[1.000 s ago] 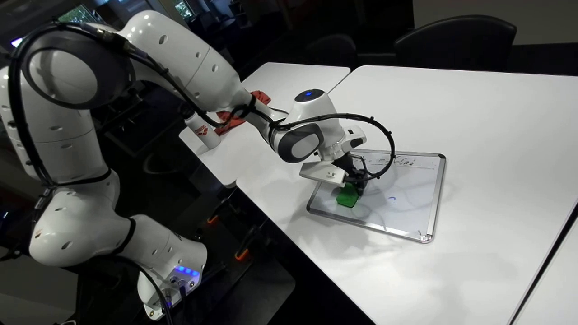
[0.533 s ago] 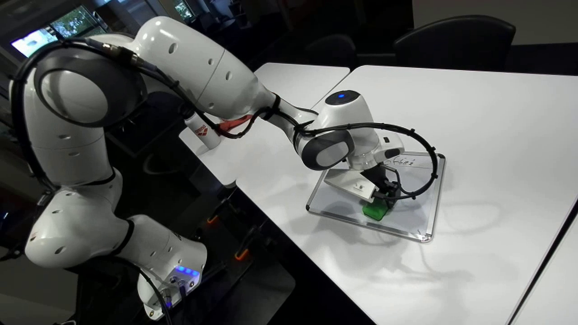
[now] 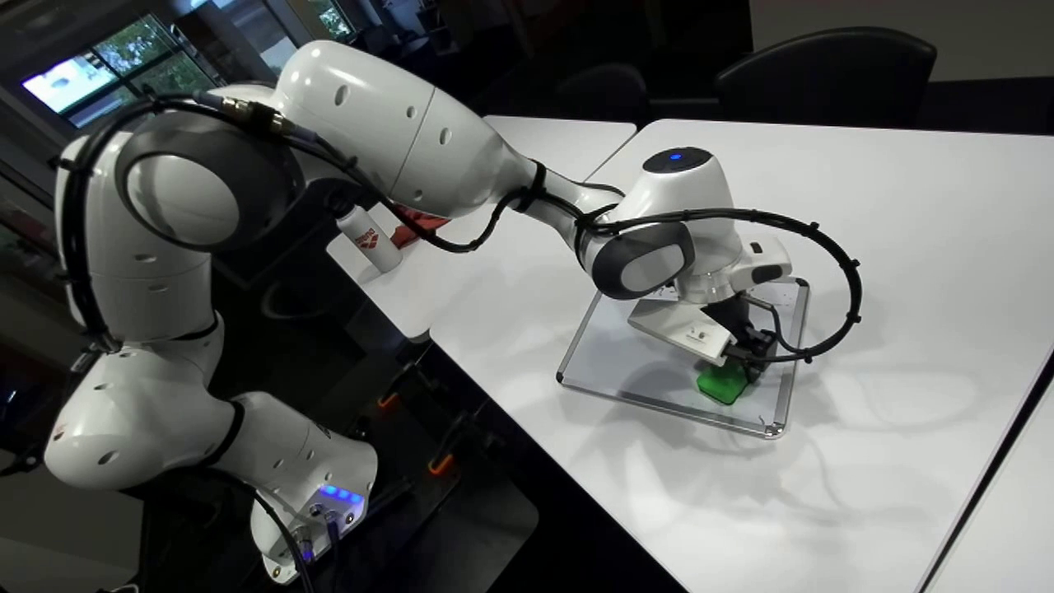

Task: Use the duster to erase the blue markings on the white board

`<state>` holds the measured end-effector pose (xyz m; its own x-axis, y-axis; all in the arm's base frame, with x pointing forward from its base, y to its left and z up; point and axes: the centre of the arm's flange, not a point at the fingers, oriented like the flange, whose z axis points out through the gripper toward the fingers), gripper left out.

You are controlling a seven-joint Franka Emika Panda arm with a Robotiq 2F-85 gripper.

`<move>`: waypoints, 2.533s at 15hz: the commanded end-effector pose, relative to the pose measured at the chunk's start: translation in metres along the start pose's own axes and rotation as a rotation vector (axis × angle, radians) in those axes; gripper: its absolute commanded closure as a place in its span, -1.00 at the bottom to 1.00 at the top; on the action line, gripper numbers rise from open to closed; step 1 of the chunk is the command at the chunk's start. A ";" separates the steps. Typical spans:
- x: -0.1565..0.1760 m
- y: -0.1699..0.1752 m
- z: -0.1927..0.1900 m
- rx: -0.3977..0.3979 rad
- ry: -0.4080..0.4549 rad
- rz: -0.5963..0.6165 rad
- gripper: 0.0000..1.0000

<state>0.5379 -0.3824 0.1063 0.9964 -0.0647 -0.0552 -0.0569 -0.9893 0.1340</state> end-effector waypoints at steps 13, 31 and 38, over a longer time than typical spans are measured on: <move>-0.088 -0.260 -0.125 0.091 0.046 -0.815 0.34; -0.064 -0.493 -0.090 -0.022 0.456 -1.169 0.15; -0.073 -0.489 -0.094 -0.028 0.447 -1.163 -1.00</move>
<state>0.5048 0.1157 0.1302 0.3813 0.9062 0.1829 0.8747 -0.4176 0.2458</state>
